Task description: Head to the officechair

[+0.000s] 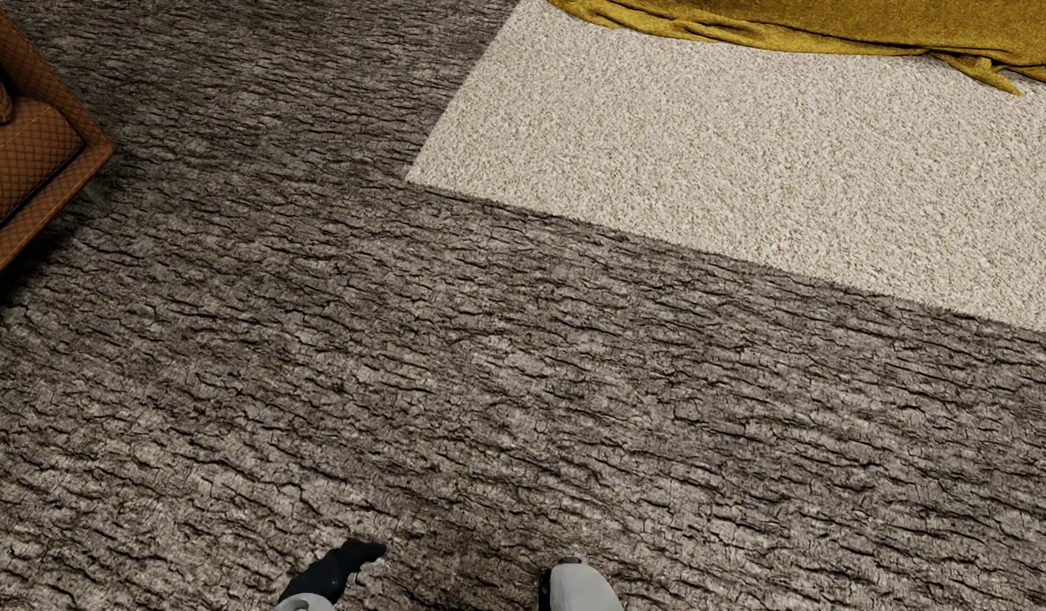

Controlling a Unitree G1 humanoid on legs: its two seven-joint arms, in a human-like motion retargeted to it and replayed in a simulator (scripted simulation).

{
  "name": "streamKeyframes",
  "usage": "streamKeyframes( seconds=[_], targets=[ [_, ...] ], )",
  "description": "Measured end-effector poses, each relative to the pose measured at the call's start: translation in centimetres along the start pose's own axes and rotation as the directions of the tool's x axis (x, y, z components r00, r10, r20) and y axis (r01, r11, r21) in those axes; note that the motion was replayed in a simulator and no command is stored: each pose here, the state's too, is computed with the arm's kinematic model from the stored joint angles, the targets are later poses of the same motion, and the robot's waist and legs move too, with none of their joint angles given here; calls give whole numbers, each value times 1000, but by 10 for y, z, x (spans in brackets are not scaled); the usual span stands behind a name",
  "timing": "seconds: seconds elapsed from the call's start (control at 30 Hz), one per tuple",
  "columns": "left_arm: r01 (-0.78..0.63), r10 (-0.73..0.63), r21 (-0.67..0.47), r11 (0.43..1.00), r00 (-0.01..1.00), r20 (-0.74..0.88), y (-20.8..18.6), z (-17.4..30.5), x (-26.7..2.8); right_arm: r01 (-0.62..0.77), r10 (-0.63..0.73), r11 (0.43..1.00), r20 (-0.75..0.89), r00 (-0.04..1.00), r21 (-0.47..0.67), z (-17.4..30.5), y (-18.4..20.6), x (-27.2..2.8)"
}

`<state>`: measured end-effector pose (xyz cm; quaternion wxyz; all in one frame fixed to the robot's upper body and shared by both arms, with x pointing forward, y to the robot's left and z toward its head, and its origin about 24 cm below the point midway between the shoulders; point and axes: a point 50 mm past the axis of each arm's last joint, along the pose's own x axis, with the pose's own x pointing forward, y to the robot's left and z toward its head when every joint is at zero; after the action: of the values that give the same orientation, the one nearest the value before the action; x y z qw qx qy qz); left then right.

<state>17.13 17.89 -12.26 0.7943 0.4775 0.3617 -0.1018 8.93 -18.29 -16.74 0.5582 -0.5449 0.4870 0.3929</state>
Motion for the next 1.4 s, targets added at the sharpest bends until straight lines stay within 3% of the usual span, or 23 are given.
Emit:
streamKeyframes(
  seconds=[0.07, 0.13, 0.2, 0.27, 0.33, 0.4, 0.43, 0.5, 0.53, 0.57, 0.63, 0.7, 0.77, 0.83, 0.9, 0.97, 1.0, 1.03, 1.13, 1.2, 1.3, 1.37, 1.4],
  targets=[
    [-167, 175, -52, 985, 956, 236, 57, 52, 11, -90, 95, 988, -33, 995, 129, -25, 43, -4],
    [-326, 339, -103, 940, 850, 404, 106, 91, 5, 29, 29, 933, -155, 987, 358, -47, 71, -13],
    [-412, 451, -183, 892, 796, 404, 126, 96, -1, 33, 81, 917, -266, 961, 397, -58, 99, -21],
    [-398, 443, -200, 895, 844, 302, 113, 70, -1, -102, 207, 911, -231, 951, 398, -48, 108, -19],
    [-277, 289, -89, 957, 935, 205, 78, 37, 1, -108, 150, 933, -98, 984, 344, -24, 65, -6],
    [-34, 20, 148, 988, 995, 97, 29, 4, 1, 202, -210, 919, -14, 978, 339, 5, -17, -4],
    [135, -148, 306, 942, 989, 21, 2, -15, -4, 381, -418, 835, 6, 909, 396, 19, -59, -13],
    [506, -490, 513, 693, 853, -180, -50, -53, -27, 561, -703, 631, 90, 705, 535, 52, -130, -43],
    [637, -606, 502, 584, 754, -253, -68, -67, -42, 595, -789, 569, 171, 591, 568, 70, -163, -64],
    [701, -664, 450, 554, 698, -269, -80, -75, -54, 631, -844, 525, 259, 469, 571, 88, -191, -89],
    [652, -613, 272, 708, 758, -223, -91, -84, -69, 716, -886, 442, 385, 257, 540, 111, -226, -132],
    [525, -515, -49, 850, 806, -293, -103, -99, -87, 743, -892, 403, 411, 189, 535, 109, -228, -145],
    [536, -578, -218, 816, 744, -334, -117, -99, -93, 702, -883, 463, 350, 312, 542, 84, -206, -122],
    [615, -586, -14, 789, 746, -317, -104, -84, -71, 620, -794, 580, 197, 575, 529, 59, -164, -75],
    [433, -387, 200, 879, 893, -231, -65, -56, -35, 476, -535, 792, 60, 843, 382, 39, -98, -29],
    [131, -121, 126, 983, 989, -85, -19, -26, -10, 172, -176, 981, 39, 984, 89, 18, -22, -5],
    [24, -24, 39, 999, 1000, 1, 6, -8, 0, 23, -23, 1000, 13, 1000, 0, 3, 11, -3],
    [-56, 57, -17, 998, 993, 103, 33, 13, 6, -68, 69, 997, -30, 997, 20, -13, 36, -4],
    [-296, 299, -63, 953, 890, 345, 107, 64, 2, -47, 119, 940, -197, 973, 338, -49, 88, -16],
    [-379, 402, -134, 916, 864, 304, 118, 53, -6, -67, 187, 914, -269, 945, 400, -58, 111, -22],
    [-214, 216, -28, 976, 968, 127, 76, 9, -5, -116, 151, 914, -60, 987, 390, -24, 77, -8],
    [42, -41, 198, 979, 999, -9, 26, -17, -3, 102, -138, 914, 63, 988, 393, 11, 7, -3],
    [179, -159, 254, 951, 982, -97, -1, -35, -9, 254, -319, 873, 93, 943, 416, 28, -32, -8]
  ],
)
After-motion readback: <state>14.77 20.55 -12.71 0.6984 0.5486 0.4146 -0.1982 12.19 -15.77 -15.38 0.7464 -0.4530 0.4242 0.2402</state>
